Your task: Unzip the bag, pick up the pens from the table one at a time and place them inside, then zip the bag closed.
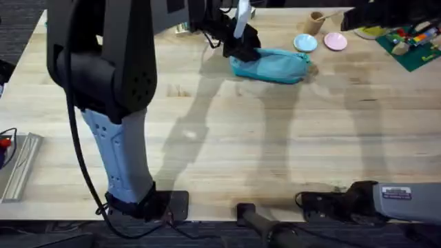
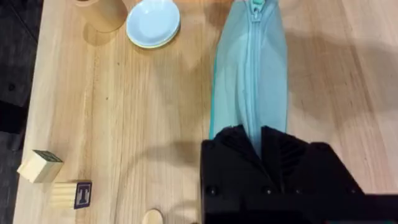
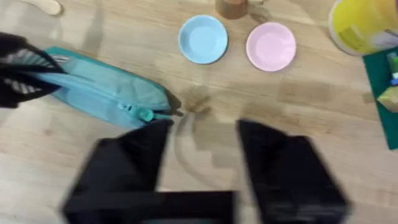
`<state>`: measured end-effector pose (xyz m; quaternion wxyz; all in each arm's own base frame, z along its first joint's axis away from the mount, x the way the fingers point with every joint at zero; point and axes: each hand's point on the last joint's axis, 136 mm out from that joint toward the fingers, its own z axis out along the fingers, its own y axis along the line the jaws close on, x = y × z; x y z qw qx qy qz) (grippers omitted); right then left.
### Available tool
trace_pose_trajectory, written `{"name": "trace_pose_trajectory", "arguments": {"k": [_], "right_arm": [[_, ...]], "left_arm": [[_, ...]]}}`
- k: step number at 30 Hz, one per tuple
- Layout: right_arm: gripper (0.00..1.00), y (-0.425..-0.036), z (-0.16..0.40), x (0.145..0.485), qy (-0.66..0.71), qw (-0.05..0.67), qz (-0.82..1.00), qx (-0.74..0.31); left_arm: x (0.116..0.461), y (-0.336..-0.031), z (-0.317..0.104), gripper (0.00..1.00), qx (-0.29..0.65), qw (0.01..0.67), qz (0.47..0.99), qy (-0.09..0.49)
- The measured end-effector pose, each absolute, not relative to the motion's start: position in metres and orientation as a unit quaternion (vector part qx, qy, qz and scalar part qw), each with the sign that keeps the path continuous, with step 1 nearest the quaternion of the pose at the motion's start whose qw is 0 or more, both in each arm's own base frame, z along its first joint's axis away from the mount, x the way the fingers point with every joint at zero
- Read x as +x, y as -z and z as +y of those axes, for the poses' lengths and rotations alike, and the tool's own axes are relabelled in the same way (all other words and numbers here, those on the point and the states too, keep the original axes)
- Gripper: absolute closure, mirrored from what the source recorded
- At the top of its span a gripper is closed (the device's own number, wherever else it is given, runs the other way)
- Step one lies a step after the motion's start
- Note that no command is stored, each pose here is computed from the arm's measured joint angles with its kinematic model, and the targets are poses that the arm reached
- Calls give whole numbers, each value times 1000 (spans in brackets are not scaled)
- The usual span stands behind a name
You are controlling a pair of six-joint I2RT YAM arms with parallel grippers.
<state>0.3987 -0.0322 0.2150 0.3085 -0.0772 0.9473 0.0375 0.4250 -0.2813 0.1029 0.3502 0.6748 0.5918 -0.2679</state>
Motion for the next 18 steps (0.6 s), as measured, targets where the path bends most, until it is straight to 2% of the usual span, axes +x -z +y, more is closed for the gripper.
{"name": "trace_pose_trajectory", "arguments": {"k": [2, 3, 7, 13, 18], "right_arm": [[63, -225, -31, 390, -36, 314, 946, -76], [22, -229, -30, 386, -37, 316, 945, -75], [7, -238, -28, 373, -45, 313, 947, -50], [5, -234, -23, 354, -83, 278, 956, 44], [5, -231, -13, 347, -102, 265, 959, 12]], "left_arm": [[425, -103, -281, 957, 675, 350, 592, 268], [425, -103, -281, 957, 675, 350, 592, 268], [425, -103, -281, 957, 675, 350, 592, 268], [425, -103, -281, 957, 675, 350, 592, 268], [425, -103, -281, 957, 675, 350, 592, 268]]}}
